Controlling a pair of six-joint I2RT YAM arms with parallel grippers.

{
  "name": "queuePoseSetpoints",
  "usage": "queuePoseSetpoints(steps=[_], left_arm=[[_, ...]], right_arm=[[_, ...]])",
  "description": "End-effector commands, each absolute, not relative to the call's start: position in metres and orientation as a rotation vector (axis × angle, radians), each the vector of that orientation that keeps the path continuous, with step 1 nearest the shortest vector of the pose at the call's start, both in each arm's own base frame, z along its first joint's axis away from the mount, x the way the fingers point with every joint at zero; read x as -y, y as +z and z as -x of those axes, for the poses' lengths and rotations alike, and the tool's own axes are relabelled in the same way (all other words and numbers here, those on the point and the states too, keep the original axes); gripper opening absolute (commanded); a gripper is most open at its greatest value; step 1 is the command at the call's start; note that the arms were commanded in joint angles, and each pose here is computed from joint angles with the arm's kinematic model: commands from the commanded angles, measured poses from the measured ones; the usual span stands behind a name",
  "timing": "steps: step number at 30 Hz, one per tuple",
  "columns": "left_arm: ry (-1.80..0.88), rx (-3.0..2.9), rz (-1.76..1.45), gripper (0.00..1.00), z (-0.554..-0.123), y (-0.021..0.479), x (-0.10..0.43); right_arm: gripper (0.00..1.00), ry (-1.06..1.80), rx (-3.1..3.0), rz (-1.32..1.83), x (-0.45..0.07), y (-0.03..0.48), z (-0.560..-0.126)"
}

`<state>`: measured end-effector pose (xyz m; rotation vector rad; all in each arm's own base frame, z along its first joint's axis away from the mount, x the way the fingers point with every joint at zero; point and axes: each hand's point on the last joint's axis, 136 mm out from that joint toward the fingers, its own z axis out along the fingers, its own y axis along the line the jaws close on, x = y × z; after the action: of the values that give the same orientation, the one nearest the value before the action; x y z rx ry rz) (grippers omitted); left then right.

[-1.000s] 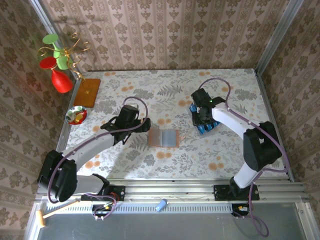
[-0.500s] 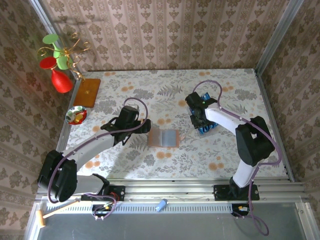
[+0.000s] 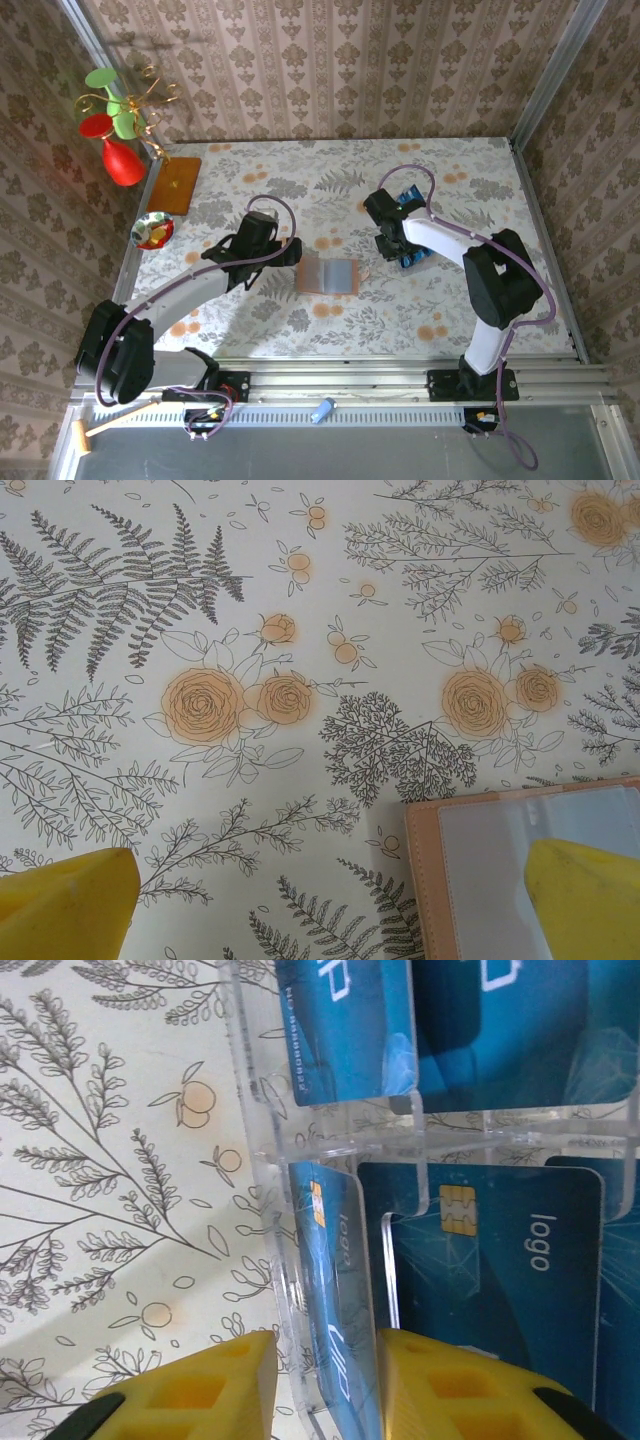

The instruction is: Put the credit cards into the card holder

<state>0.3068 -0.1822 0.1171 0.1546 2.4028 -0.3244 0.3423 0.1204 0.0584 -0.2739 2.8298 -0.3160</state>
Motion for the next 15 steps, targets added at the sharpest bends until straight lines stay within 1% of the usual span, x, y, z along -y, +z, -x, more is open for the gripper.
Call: queuePoseSetpoints(steps=[1,13,15], left_arm=[[-0.333,-2.402,-0.140,1.00,-0.3077,0.1147,0.1804],[-0.337,-2.404,-0.144,1.00,-0.3071,0.1119,0.1810],[-0.337,-2.403,-0.144,1.00,-0.3072,0.1120,0.1809]], right_arm=[[0.31,-0.351,-2.823,0.279,-0.1179,0.0625,-0.3430],[0.19,-0.373,-2.830,0.307,-0.1174,0.0598,-0.3467],[0.19,-0.371,-2.831,0.311,-0.1173,0.0593,-0.3468]])
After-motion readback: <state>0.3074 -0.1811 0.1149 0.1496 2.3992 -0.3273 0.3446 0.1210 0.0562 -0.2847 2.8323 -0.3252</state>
